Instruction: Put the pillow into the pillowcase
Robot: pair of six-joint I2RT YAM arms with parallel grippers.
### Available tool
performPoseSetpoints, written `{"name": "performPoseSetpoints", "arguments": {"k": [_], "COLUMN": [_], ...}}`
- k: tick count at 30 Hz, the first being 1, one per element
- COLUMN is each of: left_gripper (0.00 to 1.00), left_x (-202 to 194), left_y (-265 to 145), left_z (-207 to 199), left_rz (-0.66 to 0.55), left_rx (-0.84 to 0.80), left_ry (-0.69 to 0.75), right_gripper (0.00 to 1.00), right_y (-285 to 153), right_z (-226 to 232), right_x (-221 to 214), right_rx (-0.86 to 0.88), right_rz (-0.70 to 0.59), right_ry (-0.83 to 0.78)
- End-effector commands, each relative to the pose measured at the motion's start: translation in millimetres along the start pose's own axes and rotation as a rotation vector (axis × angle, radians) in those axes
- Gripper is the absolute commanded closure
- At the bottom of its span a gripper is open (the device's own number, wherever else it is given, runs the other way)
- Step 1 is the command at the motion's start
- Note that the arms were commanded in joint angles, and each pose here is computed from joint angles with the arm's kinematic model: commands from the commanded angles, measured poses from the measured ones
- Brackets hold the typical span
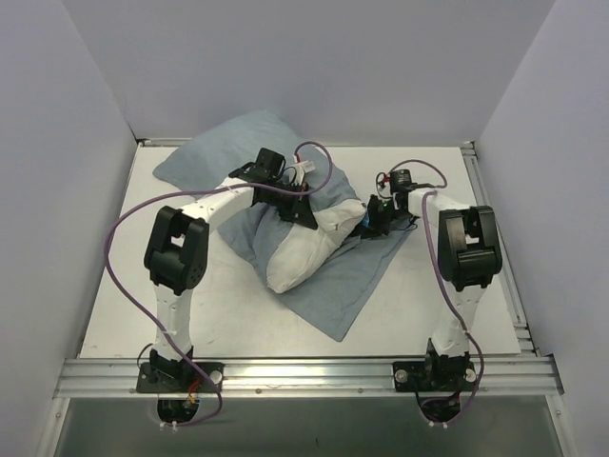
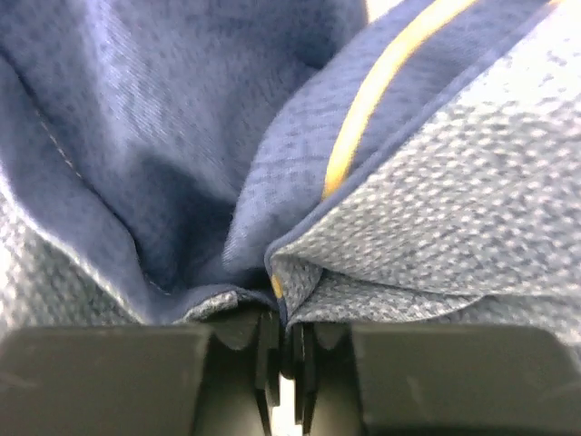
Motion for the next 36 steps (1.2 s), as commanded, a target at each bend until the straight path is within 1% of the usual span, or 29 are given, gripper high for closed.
{"name": "performPoseSetpoints", "arguments": {"k": [1,2,3,4,5,6,7,9,11,12,13,14,17,18,19,20,22,23,25,26,28,29,30,31,32,33,34,35,36], "left_gripper": [1.00,1.00,1.00,1.00,1.00,1.00,1.00,1.00,1.00,1.00,1.00,1.00,1.00,1.00,1.00,1.00,1.00,1.00,1.00,1.00,1.00,1.00,1.00,1.00,1.00,1.00,1.00,1.00,1.00], "left_x": [22,32,39,46,48,59,62,68,72,78,78,76,50,40,12,-2,-30,-49,-67,-75,-82,-78,-67,-54,-17,4,28,57,80], "left_y": [-17,-23,-27,-32,-34,-37,-37,-36,-35,-33,-30,-25,1,8,25,33,48,53,59,59,64,63,68,66,59,54,47,41,29], "left_z": [55,58,61,66,70,78,83,96,103,106,105,102,78,66,59,53,37,41,43,47,57,62,60,55,57,48,39,26,6], "left_rz": [-0.101,-0.136,-0.154,-0.174,-0.173,-0.195,-0.196,-0.191,-0.185,-0.187,-0.174,-0.143,-0.016,0.027,0.111,0.154,0.228,0.274,0.318,0.334,0.349,0.326,0.301,0.255,0.111,0.025,-0.067,-0.173,-0.245], "left_rx": [0.215,0.256,0.279,0.310,0.340,0.402,0.431,0.499,0.534,0.545,0.527,0.489,0.379,0.347,0.324,0.306,0.278,0.282,0.283,0.296,0.315,0.322,0.256,0.208,0.133,0.070,0.038,-0.002,-0.028], "left_ry": [-0.068,-0.053,-0.030,-0.020,-0.018,0.004,0.006,-0.003,-0.003,0.010,0.023,0.077,0.195,0.275,0.302,0.331,0.384,0.364,0.339,0.299,0.240,0.160,0.107,0.026,-0.105,-0.138,-0.132,-0.077,-0.032], "right_gripper": [1.00,1.00,1.00,1.00,1.00,1.00,1.00,1.00,1.00,1.00,1.00,1.00,1.00,1.00,1.00,1.00,1.00,1.00,1.00,1.00,1.00,1.00,1.00,1.00,1.00,1.00,1.00,1.00,1.00], "right_y": [-39,-56,-69,-83,-94,-106,-112,-131,-146,-150,-158,-164,-173,-174,-172,-177,-176,-182,-182,-185,-191,-192,-187,-189,-187,-177,-175,-170,-166], "right_z": [-12,-11,-12,-12,-12,-9,-4,-2,5,8,12,15,30,34,37,47,52,60,66,70,85,92,90,98,95,83,82,78,74], "right_x": [-5,-20,-24,-31,-44,-48,-53,-60,-72,-74,-70,-66,-35,-25,-14,1,16,25,31,34,25,18,6,-13,-25,-45,-65,-78,-87], "right_rx": [-0.012,-0.003,0.037,0.049,0.056,0.082,0.097,0.132,0.195,0.213,0.225,0.236,0.261,0.263,0.268,0.274,0.277,0.287,0.317,0.332,0.400,0.425,0.445,0.481,0.492,0.488,0.477,0.479,0.482], "right_rz": [0.052,0.088,0.100,0.102,0.150,0.147,0.165,0.203,0.266,0.273,0.250,0.232,0.144,0.121,0.099,0.052,0.028,-0.002,-0.014,-0.027,-0.022,-0.013,0.024,0.065,0.087,0.155,0.224,0.270,0.304], "right_ry": [-0.001,0.010,0.008,-0.061,-0.068,-0.125,-0.111,-0.137,-0.154,-0.160,-0.174,-0.184,-0.218,-0.206,-0.220,-0.276,-0.310,-0.340,-0.360,-0.379,-0.422,-0.439,-0.421,-0.437,-0.470,-0.443,-0.439,-0.443,-0.517]}}
Point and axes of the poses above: each gripper's point midway between its finger pads, its own y axis out along the fingers, its own z axis along the line the jaws close on, x = y × z, the point moved 4 cm from there along -y, back along the fingers, and after that the axes turned 5 degrees about -y, right-handed, at the moved point
